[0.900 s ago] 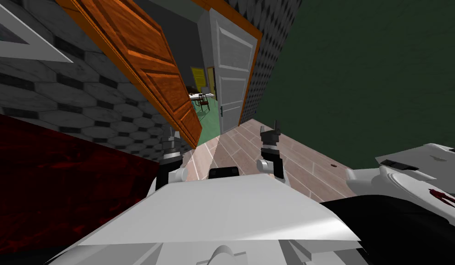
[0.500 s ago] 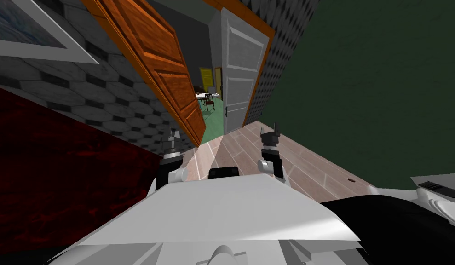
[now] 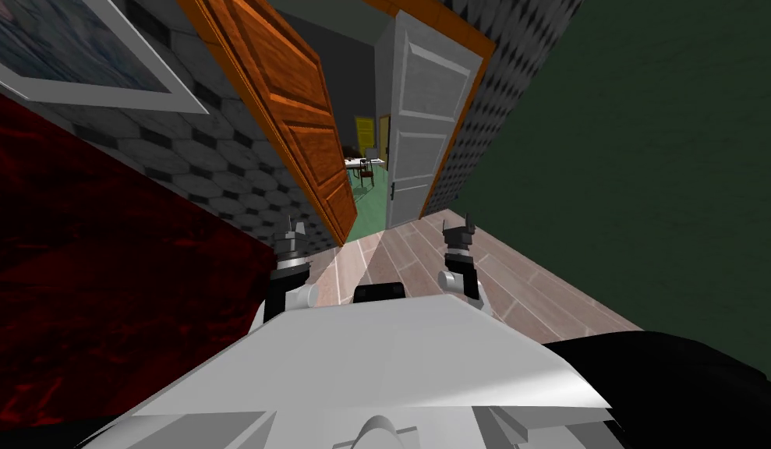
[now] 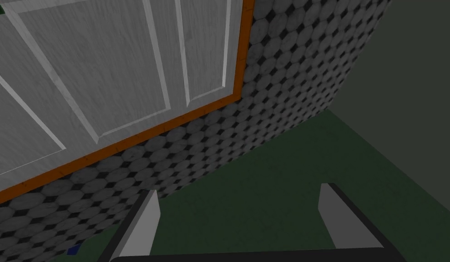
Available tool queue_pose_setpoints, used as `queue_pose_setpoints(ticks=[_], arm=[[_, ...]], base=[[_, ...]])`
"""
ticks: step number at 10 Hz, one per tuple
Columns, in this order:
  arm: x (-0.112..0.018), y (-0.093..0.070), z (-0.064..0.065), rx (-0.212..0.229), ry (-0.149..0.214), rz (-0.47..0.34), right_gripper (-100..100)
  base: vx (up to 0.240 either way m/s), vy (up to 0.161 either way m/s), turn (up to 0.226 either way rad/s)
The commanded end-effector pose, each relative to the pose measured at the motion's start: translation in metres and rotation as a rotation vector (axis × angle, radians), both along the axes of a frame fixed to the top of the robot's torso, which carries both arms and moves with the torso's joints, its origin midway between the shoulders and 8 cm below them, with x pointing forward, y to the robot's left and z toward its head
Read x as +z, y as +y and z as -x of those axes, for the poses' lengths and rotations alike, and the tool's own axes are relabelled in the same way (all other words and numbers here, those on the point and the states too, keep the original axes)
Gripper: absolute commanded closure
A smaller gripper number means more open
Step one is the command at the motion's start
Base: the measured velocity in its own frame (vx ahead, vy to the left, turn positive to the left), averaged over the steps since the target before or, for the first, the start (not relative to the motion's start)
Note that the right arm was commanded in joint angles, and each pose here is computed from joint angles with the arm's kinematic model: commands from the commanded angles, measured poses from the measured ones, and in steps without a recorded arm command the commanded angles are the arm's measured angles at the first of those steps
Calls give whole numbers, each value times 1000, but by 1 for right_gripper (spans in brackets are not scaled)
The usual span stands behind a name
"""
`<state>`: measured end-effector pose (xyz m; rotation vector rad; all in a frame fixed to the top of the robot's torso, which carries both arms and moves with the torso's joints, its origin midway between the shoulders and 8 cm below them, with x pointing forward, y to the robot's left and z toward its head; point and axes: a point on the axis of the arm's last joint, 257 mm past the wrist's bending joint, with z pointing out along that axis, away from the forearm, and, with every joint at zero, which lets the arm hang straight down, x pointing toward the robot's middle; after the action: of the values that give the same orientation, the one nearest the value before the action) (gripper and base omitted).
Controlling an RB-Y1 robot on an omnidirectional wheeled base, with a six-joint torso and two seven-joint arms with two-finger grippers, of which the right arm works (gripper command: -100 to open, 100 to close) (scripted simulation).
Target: Push the door open
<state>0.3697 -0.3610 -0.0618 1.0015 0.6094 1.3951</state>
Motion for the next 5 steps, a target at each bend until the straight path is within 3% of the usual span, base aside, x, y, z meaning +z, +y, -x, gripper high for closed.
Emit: queue_pose_setpoints(ticks=[1, 3, 5], arm=[[-10, -12, 1, -2, 10, -25, -100], [-19, -22, 1, -5, 18, -45, -100], [-32, -36, 2, -10, 29, -77, -100]], base=[[65, -52, 230], [62, -43, 201], [66, -54, 270]])
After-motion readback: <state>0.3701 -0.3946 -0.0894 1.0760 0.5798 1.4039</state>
